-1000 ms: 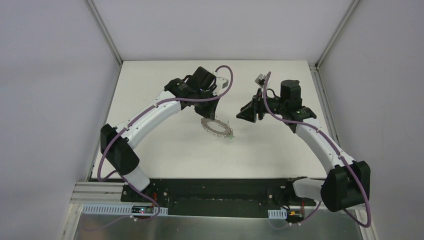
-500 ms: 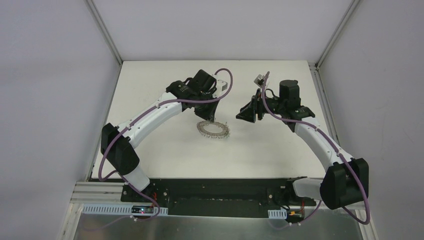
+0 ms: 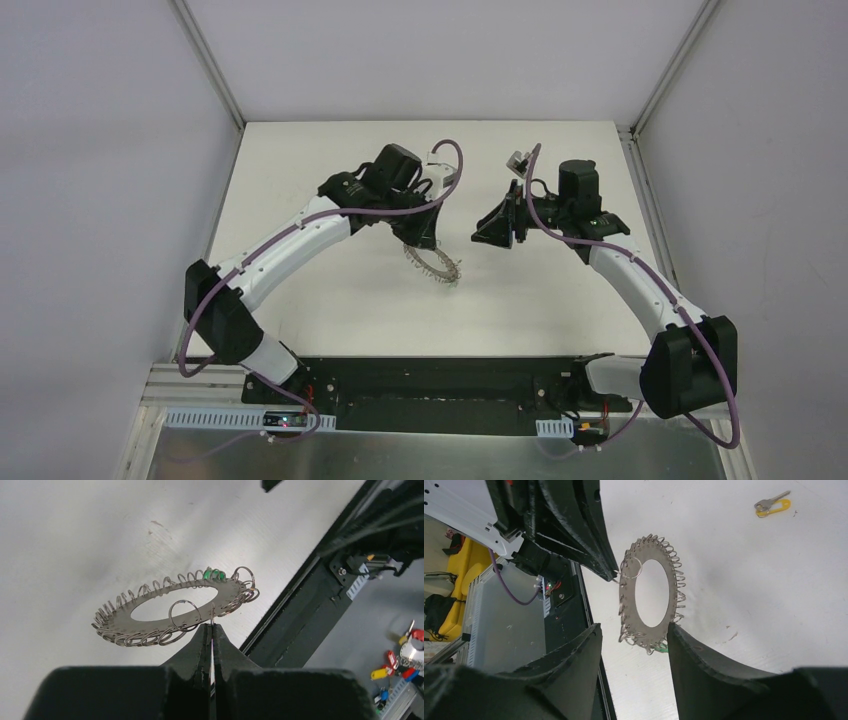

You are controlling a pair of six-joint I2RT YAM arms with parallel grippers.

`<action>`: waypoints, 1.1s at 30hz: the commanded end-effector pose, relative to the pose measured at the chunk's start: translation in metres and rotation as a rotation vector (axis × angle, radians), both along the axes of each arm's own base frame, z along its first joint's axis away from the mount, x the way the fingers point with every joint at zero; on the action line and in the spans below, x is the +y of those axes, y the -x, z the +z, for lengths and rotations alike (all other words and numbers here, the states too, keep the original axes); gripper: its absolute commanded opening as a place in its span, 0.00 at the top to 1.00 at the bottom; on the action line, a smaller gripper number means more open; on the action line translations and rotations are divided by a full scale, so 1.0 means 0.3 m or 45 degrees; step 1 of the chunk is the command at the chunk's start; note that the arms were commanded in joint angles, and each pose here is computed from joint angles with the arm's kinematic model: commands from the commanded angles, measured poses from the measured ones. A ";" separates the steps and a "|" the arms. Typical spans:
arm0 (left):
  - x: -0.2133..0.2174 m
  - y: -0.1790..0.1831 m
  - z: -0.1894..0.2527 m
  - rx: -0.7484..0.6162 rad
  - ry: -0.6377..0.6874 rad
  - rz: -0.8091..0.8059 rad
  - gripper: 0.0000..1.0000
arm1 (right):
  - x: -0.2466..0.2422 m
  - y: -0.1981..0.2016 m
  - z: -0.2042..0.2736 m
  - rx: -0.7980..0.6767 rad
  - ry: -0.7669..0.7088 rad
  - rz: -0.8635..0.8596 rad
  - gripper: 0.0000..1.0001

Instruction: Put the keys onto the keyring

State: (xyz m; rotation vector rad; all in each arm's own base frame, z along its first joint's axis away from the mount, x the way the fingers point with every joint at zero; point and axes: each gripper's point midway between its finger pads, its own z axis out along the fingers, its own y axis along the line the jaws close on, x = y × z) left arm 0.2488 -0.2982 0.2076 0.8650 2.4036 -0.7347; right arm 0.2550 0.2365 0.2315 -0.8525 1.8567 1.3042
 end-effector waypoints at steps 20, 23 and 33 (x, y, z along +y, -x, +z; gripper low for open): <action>-0.049 0.338 0.277 -0.305 0.572 -0.995 1.00 | 0.006 0.110 0.081 -0.083 -0.125 0.210 0.50; -0.040 0.373 0.280 -0.281 0.605 -1.062 1.00 | 0.007 0.114 0.079 -0.076 -0.129 0.220 0.51; 0.006 0.505 0.303 -0.209 0.767 -1.290 1.00 | 0.007 0.110 0.071 -0.070 -0.123 0.214 0.51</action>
